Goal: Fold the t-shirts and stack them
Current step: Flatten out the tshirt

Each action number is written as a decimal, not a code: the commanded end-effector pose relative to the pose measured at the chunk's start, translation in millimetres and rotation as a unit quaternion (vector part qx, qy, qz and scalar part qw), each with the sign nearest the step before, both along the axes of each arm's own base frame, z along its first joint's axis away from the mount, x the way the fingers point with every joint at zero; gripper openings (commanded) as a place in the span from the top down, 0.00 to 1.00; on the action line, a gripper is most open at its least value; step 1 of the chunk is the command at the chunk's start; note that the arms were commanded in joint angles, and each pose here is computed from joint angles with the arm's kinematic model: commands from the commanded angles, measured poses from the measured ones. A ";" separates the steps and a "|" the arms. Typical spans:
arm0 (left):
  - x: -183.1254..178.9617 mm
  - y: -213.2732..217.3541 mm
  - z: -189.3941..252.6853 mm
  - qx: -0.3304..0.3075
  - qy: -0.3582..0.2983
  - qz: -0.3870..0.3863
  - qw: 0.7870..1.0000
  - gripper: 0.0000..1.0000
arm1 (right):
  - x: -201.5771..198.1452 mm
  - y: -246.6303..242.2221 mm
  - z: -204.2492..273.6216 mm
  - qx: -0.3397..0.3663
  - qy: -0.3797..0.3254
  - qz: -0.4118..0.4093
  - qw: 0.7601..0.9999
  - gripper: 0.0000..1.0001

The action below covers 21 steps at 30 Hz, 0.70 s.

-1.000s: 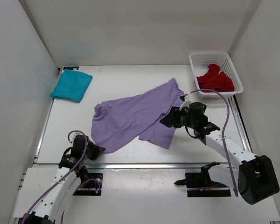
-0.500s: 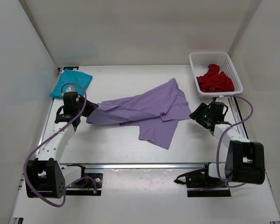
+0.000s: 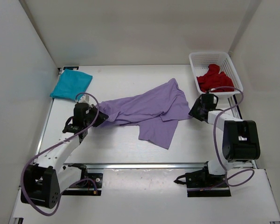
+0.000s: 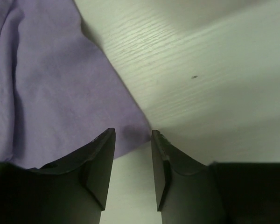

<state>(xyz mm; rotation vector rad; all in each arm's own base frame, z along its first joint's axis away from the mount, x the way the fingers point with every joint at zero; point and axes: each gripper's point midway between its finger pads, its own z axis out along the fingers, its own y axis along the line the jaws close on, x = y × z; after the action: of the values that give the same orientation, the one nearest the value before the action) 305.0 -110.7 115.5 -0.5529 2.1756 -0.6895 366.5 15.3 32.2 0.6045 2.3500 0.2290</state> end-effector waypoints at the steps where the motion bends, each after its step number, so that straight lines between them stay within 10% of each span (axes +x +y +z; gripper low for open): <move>1: 0.4 -6.1 18.1 0.016 -0.043 -0.031 0.998 1.00 | 0.0 4.3 -2.7 -0.025 0.018 0.001 1.000 0.66; 21: -12.5 -18.2 3.1 0.000 -0.039 -0.062 0.997 1.00 | -9.1 -0.7 -15.8 -0.050 0.064 -0.001 0.997 0.66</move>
<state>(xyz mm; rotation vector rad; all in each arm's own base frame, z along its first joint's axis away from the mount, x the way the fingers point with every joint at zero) 293.6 -123.0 112.8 -0.4391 2.1696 -0.7411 354.2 10.3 21.5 0.6158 2.4297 0.0770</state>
